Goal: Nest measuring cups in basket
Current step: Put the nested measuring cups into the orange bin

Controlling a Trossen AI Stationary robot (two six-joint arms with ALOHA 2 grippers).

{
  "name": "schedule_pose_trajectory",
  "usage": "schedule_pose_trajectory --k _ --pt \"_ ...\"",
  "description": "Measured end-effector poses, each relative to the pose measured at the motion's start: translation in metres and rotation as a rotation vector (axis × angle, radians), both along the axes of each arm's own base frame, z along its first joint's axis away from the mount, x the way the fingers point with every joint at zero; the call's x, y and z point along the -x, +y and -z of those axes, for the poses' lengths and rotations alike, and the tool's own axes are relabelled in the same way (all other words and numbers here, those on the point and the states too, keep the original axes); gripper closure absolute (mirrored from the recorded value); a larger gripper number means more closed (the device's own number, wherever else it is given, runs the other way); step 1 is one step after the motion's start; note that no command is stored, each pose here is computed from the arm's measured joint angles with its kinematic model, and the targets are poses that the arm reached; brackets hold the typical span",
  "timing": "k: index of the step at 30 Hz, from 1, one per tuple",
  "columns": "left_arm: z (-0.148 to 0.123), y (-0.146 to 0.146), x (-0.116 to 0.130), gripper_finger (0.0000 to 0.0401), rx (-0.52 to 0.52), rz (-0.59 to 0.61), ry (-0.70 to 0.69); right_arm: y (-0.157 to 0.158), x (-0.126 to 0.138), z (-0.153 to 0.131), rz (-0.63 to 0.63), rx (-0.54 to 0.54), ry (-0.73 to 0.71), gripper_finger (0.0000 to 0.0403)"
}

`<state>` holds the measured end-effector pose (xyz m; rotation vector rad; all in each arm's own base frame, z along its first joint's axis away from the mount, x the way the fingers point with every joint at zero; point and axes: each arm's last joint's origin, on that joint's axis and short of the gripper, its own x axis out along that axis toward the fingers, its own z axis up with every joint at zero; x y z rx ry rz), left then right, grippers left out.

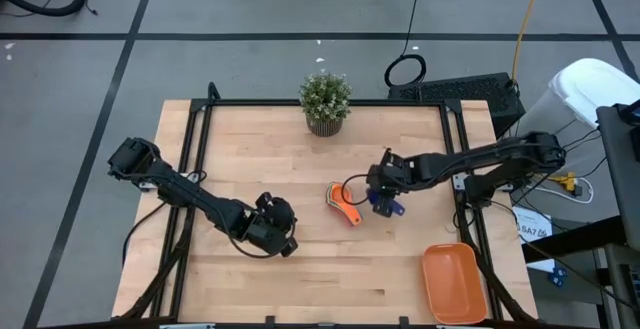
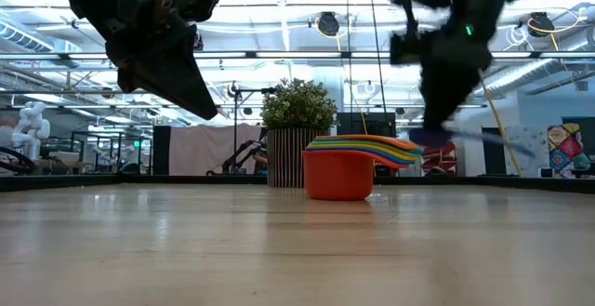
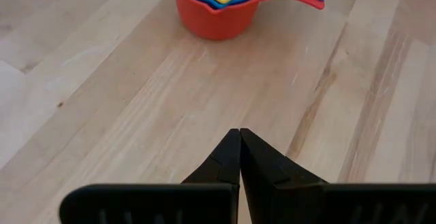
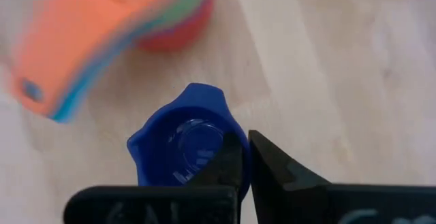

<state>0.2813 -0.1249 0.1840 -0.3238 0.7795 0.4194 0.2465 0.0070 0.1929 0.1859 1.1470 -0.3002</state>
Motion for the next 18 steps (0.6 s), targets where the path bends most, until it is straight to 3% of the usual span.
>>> schedule_pose_trajectory --k 9,18 --pt "0.000 0.000 0.000 0.0393 -0.004 0.004 0.001 0.001 -0.025 -0.065 0.035 -0.019 -0.111 0.0402" --pt "0.000 0.001 0.000 0.0393 -0.011 -0.022 -0.013 -0.002 -0.075 -0.052 0.027 -0.049 -0.036 0.0402"
